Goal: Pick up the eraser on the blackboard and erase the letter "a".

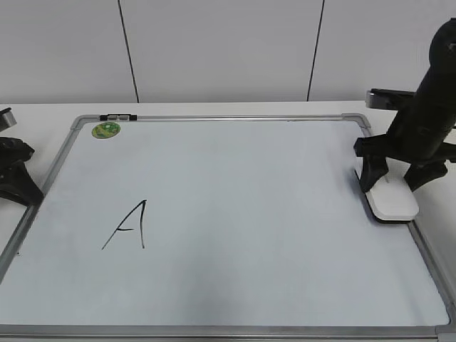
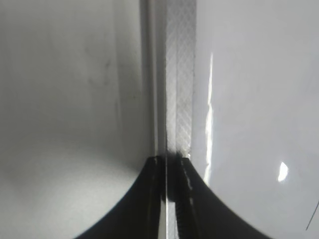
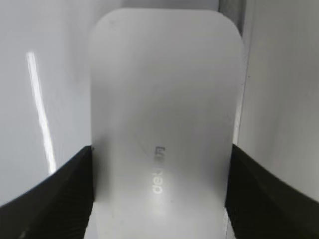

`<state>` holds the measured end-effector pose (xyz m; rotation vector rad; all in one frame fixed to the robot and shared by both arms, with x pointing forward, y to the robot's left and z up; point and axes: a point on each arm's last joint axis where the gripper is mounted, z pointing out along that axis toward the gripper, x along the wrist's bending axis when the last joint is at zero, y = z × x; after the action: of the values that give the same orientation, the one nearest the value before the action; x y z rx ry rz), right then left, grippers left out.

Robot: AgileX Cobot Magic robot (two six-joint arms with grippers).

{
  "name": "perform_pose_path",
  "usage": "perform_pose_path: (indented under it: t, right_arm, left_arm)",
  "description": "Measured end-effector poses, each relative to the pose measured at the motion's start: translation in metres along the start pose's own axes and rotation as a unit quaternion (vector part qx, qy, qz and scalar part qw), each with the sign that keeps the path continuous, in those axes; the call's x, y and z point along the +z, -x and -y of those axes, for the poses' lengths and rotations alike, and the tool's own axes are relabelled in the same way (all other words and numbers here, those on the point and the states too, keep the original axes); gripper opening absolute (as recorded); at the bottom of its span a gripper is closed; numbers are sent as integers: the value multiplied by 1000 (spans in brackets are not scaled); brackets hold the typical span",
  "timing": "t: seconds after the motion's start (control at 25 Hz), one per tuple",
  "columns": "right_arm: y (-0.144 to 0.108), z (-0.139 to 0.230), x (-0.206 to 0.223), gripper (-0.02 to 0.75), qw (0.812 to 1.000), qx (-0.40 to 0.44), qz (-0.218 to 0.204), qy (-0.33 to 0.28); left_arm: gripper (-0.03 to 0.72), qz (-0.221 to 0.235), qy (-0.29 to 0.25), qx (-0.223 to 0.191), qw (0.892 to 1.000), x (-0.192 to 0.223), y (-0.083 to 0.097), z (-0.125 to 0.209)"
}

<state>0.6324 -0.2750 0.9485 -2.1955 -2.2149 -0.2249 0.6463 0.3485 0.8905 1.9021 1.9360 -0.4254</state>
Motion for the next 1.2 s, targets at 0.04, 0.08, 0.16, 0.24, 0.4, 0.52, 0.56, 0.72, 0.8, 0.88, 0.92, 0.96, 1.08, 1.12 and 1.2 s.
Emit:
perform_pose_path:
  t: [0.04, 0.08, 0.16, 0.24, 0.4, 0.52, 0.56, 0.72, 0.8, 0.88, 0.92, 0.96, 1.08, 1.12, 1.2]
  right_arm:
    - [0, -3, 2, 545, 1000, 1, -1, 1]
    - [0, -6, 5, 545, 1000, 1, -1, 2]
    - [1, -12, 9, 545, 1000, 1, -1, 3]
    - [0, -19, 8, 545, 1000, -1, -1, 12]
    - [0, -29, 7, 545, 1000, -3, -2, 18]
    - [-1, -30, 8, 545, 1000, -4, -3, 10]
    - [0, -29, 8, 545, 1000, -4, -2, 7]
    - [0, -28, 7, 545, 1000, -5, -2, -1]
    - [0, -26, 7, 545, 1000, -5, -2, -12]
    - [0, -25, 7, 545, 1000, -5, -2, -17]
    - [0, -25, 7, 545, 1000, -5, -2, -17]
    - [0, -25, 7, 545, 1000, -5, -2, -17]
    - [0, -25, 7, 545, 1000, -7, -2, -17]
    - [0, -25, 8, 545, 1000, -8, -2, -18]
    - [0, -24, 9, 545, 1000, -11, -2, -25]
  left_arm:
    - [34, 0, 0, 0, 1000, 0, 0, 0]
    - [34, 0, 0, 0, 1000, 0, 0, 0]
    - [34, 0, 0, 0, 1000, 0, 0, 0]
    - [34, 0, 0, 0, 1000, 0, 0, 0]
    - [34, 0, 0, 0, 1000, 0, 0, 0]
    - [34, 0, 0, 0, 1000, 0, 0, 0]
    - [34, 0, 0, 0, 1000, 0, 0, 0]
    - [34, 0, 0, 0, 1000, 0, 0, 0]
    - [34, 0, 0, 0, 1000, 0, 0, 0]
    - [34, 0, 0, 0, 1000, 0, 0, 0]
    - [34, 0, 0, 0, 1000, 0, 0, 0]
    - [34, 0, 0, 0, 1000, 0, 0, 0]
    - [34, 0, 0, 0, 1000, 0, 0, 0]
    - [34, 0, 0, 0, 1000, 0, 0, 0]
    - [34, 0, 0, 0, 1000, 0, 0, 0]
